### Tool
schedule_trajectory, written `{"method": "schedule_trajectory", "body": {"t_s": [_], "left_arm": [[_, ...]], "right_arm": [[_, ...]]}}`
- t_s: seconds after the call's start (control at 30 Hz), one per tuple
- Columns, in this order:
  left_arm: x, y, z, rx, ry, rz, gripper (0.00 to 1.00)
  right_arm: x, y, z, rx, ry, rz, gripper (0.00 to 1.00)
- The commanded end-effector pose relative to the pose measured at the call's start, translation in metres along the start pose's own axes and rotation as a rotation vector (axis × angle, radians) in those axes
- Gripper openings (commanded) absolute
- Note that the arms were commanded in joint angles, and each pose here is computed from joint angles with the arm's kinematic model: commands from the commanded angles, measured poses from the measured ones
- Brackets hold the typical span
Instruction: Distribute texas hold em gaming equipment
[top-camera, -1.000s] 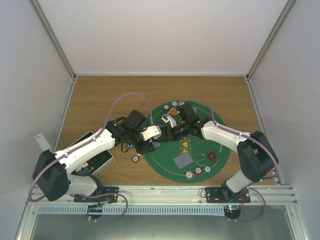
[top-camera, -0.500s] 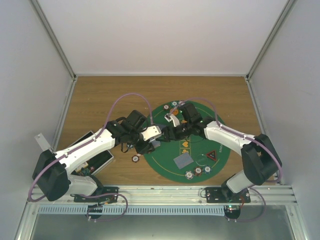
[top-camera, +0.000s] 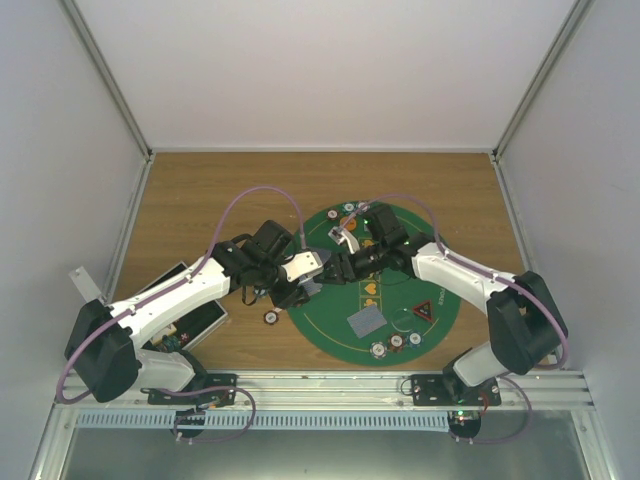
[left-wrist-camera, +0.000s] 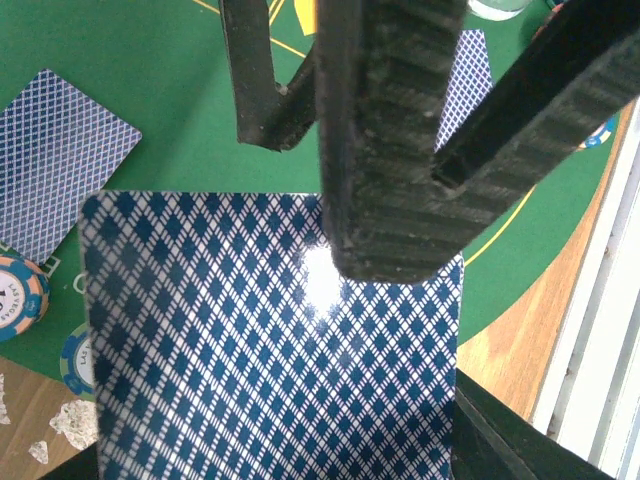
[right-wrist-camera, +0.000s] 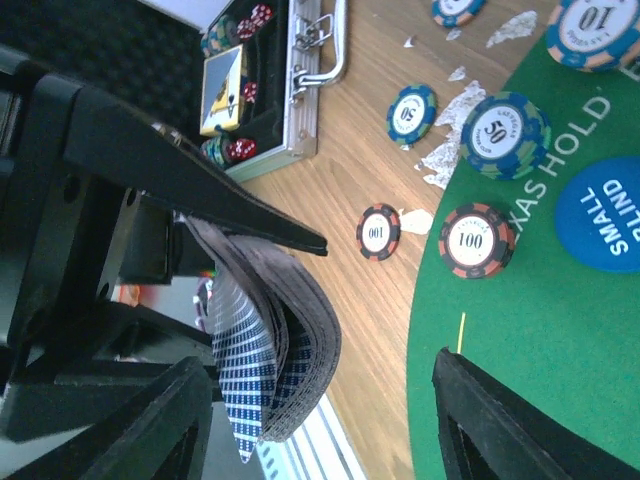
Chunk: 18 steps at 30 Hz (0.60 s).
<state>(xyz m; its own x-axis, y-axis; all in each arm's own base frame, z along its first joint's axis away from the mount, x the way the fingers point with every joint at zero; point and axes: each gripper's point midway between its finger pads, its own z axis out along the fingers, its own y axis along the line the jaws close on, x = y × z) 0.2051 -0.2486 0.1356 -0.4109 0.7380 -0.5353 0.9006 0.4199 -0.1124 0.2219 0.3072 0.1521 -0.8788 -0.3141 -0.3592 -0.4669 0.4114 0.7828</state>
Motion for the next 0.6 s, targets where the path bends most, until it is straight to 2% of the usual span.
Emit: {"method": "schedule_trajectory", "body": {"t_s": [0.0, 0.3, 0.47, 0.57], "left_arm": [[-0.0111, 0.0000, -0.0034, -0.008, -0.049, 0.027, 0.53], [-0.0104, 0.0003, -0.0044, -0.012, -0.050, 0.026, 0.53], [-0.0102, 0.0006, -0.0036, -0.012, -0.048, 0.026, 0.53], [-0.0106, 0.0004, -0.0037, -0.011, -0.050, 0.026, 0.53]], "right_arm": [[-0.0062, 0.0133, 0.0035, -0.036, 0.007, -0.049, 0.56], [-0.0074, 0.0186, 0.0053, -0.055, 0.019, -0.060, 0.16], [-0.0032, 0.0174, 0.0037, -0.046, 0.019, -0.052, 0.02], [-0.0015, 0.0193, 0.0019, -0.051, 0.014, -0.055, 0.01]]}}
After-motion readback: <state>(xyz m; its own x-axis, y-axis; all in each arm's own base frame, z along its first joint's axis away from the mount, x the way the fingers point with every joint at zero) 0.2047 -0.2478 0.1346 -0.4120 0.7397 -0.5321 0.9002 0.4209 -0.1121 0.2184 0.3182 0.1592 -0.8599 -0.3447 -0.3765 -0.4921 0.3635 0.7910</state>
